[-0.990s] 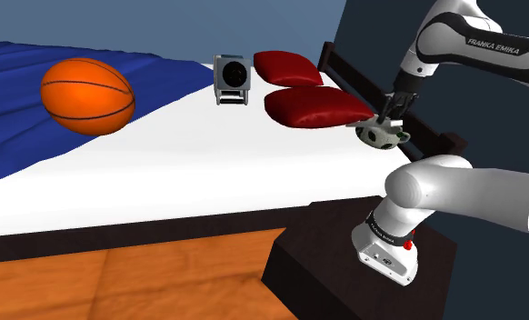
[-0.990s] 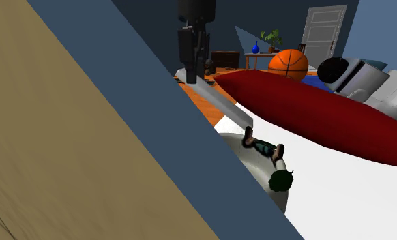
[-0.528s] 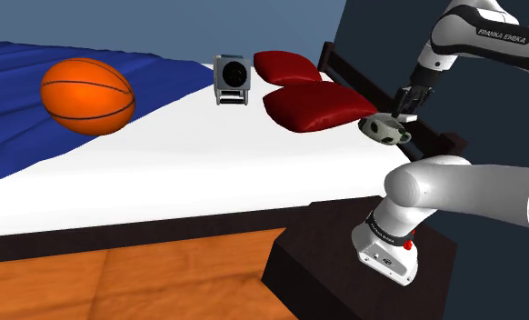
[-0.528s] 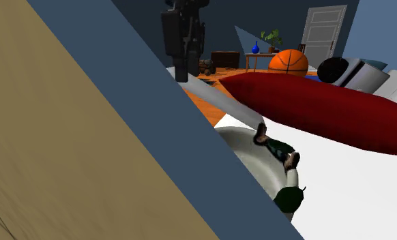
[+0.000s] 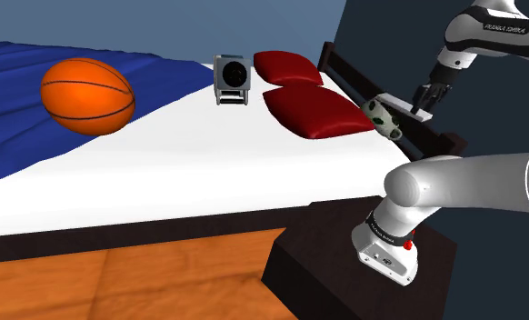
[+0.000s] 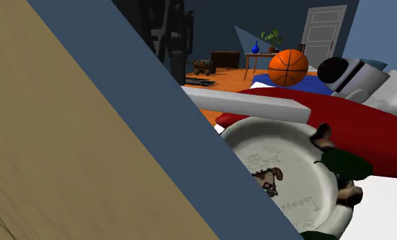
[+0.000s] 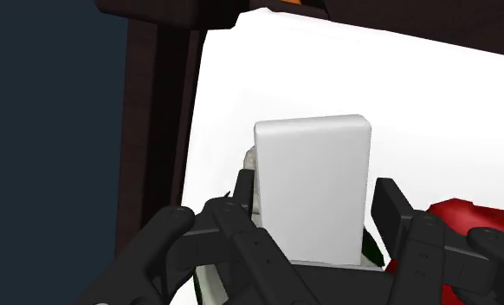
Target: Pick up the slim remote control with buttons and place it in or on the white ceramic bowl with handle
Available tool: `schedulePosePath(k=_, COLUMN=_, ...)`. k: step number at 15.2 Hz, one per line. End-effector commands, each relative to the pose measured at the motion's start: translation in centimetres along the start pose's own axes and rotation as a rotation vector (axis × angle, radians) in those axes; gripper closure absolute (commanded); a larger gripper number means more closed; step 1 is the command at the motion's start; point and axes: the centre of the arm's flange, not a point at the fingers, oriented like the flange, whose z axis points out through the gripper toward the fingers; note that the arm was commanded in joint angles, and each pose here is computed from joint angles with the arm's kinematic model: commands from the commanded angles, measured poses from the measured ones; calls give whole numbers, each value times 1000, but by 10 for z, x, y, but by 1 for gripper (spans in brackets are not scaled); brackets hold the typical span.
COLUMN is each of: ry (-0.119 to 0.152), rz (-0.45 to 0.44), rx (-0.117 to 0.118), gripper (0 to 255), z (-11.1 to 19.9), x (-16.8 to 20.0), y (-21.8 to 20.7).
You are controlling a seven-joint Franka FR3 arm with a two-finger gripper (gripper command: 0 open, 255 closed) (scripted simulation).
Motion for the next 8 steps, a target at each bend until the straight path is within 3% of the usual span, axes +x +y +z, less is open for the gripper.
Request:
schedulePosePath(k=1, ry=0, rz=0, rx=-2, gripper=255, z=7, x=2, y=8)
schedulePosePath(k=8, ry=0, rz=0, rx=-2, gripper=255, z=44, x=2, y=8)
